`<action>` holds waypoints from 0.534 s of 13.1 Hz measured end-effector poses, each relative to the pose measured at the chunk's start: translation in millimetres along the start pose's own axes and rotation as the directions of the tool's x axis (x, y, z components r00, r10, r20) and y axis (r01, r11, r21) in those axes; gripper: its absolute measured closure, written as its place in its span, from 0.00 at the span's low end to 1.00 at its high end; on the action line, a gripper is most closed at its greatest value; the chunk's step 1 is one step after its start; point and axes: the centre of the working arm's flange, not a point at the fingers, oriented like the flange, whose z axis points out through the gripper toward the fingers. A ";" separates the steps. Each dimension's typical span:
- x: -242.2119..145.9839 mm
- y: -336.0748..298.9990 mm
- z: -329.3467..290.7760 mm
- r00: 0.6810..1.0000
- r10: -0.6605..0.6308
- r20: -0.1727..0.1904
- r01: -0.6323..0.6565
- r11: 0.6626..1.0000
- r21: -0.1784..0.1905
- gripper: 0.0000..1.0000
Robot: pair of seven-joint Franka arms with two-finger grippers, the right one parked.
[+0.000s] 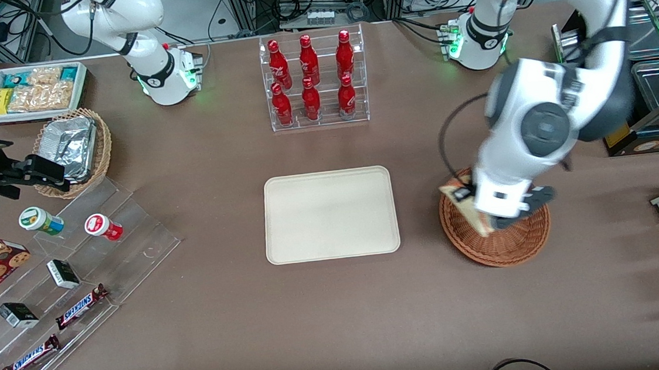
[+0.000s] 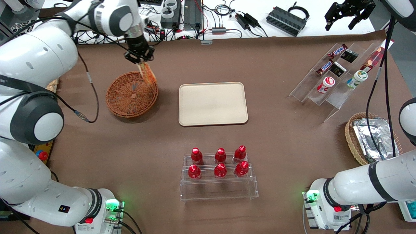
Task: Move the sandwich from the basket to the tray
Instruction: 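Lift the sandwich and carry it over the cream tray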
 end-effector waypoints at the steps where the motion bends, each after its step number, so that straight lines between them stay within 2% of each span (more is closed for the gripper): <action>1: -14.6 19.8 2.0 0.999 0.035 -0.003 -0.035 0.999 0.000 0.85; 7: -61.2 98.1 56.2 0.986 0.164 -0.007 -0.164 0.986 0.010 0.85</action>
